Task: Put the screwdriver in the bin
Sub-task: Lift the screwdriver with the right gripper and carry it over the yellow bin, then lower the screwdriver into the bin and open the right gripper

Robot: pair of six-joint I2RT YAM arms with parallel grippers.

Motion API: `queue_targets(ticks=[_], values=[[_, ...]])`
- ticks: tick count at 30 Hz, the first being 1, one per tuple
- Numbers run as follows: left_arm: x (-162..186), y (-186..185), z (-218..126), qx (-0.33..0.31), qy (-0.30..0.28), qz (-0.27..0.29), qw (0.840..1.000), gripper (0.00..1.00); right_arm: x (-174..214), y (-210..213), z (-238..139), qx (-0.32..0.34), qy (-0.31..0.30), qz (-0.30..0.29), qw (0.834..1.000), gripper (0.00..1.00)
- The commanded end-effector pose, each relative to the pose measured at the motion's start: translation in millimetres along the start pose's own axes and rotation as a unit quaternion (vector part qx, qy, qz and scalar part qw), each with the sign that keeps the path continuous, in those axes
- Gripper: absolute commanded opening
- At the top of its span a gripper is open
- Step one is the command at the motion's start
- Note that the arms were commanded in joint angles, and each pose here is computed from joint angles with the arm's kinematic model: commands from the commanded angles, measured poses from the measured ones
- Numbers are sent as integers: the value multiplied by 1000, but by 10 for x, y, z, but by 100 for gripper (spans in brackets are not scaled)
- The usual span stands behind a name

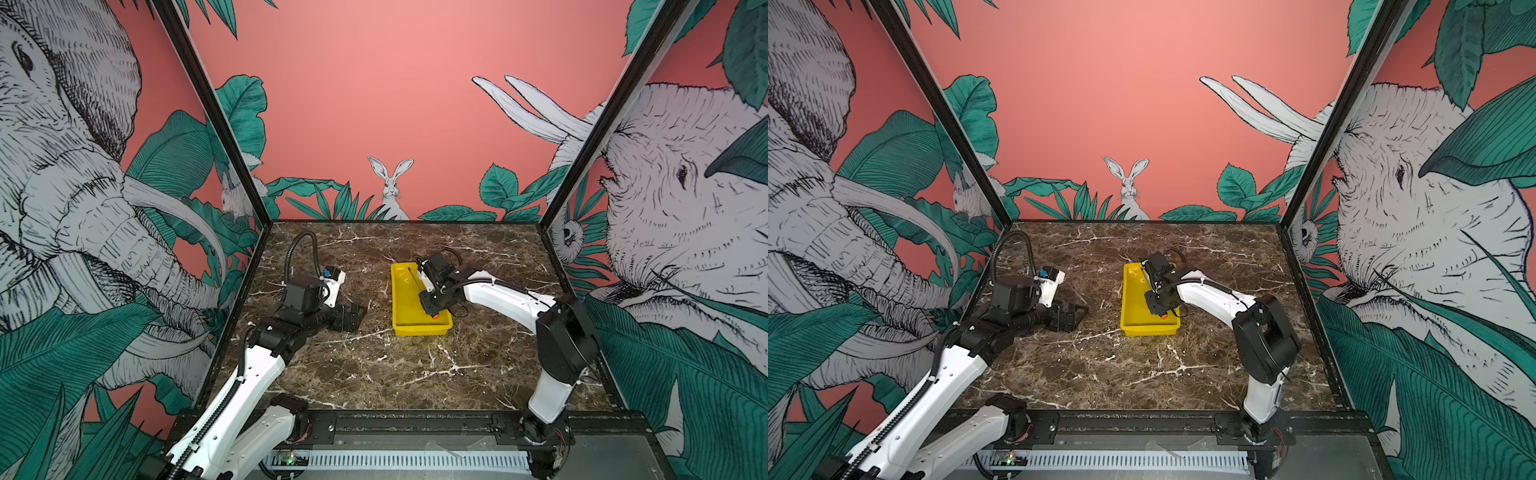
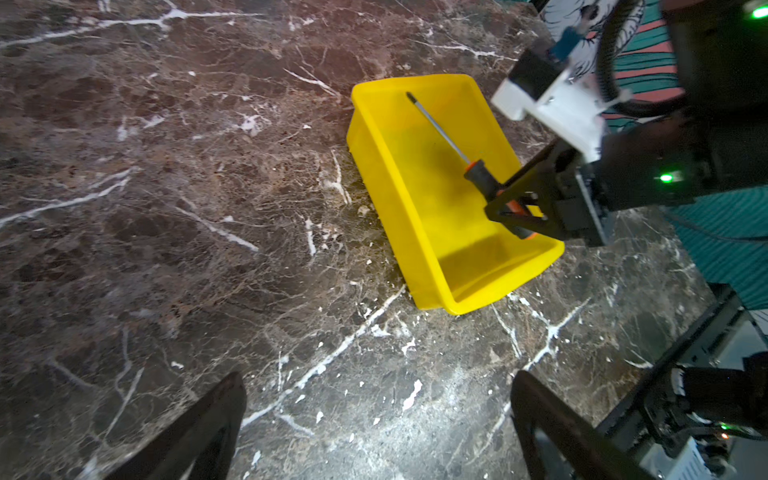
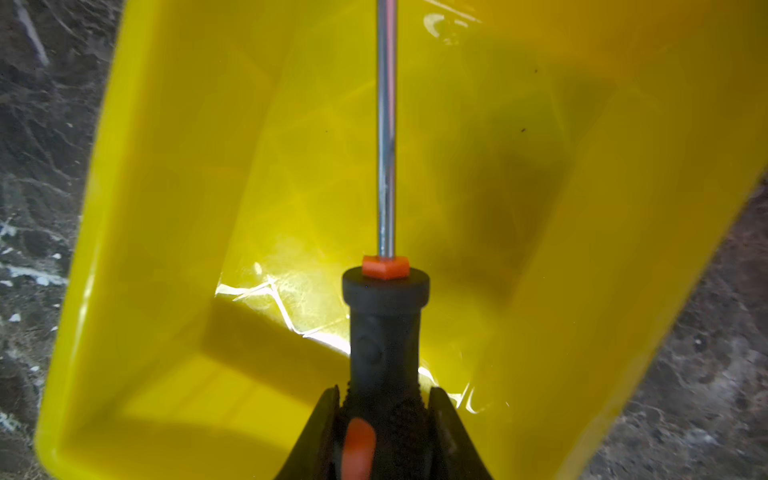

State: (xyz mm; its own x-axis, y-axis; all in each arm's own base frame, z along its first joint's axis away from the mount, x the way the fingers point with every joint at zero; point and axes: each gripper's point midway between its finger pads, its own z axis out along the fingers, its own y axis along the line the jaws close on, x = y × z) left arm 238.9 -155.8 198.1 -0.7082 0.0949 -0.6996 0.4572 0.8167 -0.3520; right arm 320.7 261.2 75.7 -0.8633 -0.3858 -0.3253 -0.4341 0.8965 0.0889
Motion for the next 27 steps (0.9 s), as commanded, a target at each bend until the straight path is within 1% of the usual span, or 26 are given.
queue_targets(ticks=[1,9,15,22,27], values=[[-9,-170,13,49,-3,13,999,100,-151,82,50,-13,-18,-7,1000,15],[-89,-259,-109,67,-50,43,996,100,-98,65,228,-9,-3,-7,1000,18],[-54,-234,-70,63,-38,34,997,100,-48,39,312,-3,7,-11,1000,23],[-55,-207,-80,55,-41,31,997,100,-27,31,357,-2,9,-12,1000,26],[-37,-169,-79,44,-41,30,998,100,-28,30,368,-2,11,-12,1000,34]])
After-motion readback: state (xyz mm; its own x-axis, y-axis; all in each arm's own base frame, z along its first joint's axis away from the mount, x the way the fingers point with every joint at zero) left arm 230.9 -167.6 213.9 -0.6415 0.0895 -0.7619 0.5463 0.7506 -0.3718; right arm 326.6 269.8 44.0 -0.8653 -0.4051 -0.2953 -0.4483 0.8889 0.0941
